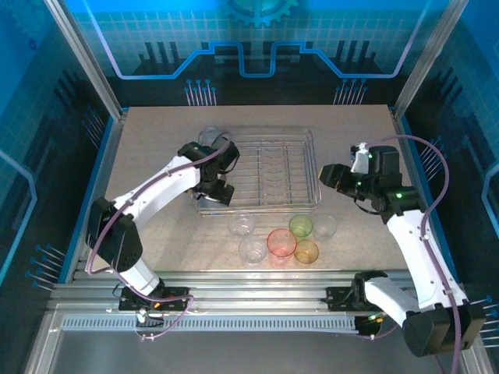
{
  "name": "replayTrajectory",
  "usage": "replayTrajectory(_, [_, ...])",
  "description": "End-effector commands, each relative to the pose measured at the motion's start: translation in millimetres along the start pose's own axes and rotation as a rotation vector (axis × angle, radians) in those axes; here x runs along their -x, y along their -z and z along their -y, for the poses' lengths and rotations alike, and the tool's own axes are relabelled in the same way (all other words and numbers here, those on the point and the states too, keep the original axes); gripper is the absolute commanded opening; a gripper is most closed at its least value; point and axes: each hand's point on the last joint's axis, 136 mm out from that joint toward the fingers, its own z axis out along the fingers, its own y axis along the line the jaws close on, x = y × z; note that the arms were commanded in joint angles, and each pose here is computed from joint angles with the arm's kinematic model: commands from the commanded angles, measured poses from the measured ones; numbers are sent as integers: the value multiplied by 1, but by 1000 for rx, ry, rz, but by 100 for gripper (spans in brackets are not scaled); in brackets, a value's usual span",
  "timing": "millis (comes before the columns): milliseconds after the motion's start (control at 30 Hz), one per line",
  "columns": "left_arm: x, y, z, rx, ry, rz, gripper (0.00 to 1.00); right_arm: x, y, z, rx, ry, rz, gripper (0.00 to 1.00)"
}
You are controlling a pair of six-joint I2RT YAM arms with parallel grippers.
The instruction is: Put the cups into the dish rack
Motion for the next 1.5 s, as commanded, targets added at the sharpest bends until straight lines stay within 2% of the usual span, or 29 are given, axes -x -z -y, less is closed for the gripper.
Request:
replayTrajectory(0, [13,27,-4,-22,43,110,99,-23,1,-18,-3,96,-116,54])
replayTrajectory(233, [23,47,-7,-52,87,206,99,-61,-15,-29,-129,296,-290,55])
replayTrajectory(533, [33,78,-25,-48,174,391,99,-106,-26,-37,-184,399,-430,56])
replayTrajectory(767, [48,112,-24,-176,256,610,99,-138,-23,-32,-231,409,-473,55])
replayTrajectory(867, [52,122,-15,-253,244,673,99,-146,-21,-28,-244,392,-477,54])
replayTrajectory(1133, [53,122,-5,-303,228,677,99,-169,-22,-17,-280,386,-522,51])
replayTrajectory(1467, [52,122,-3,-311,211,675,99,-180,-33,-11,-338,411,-564,39])
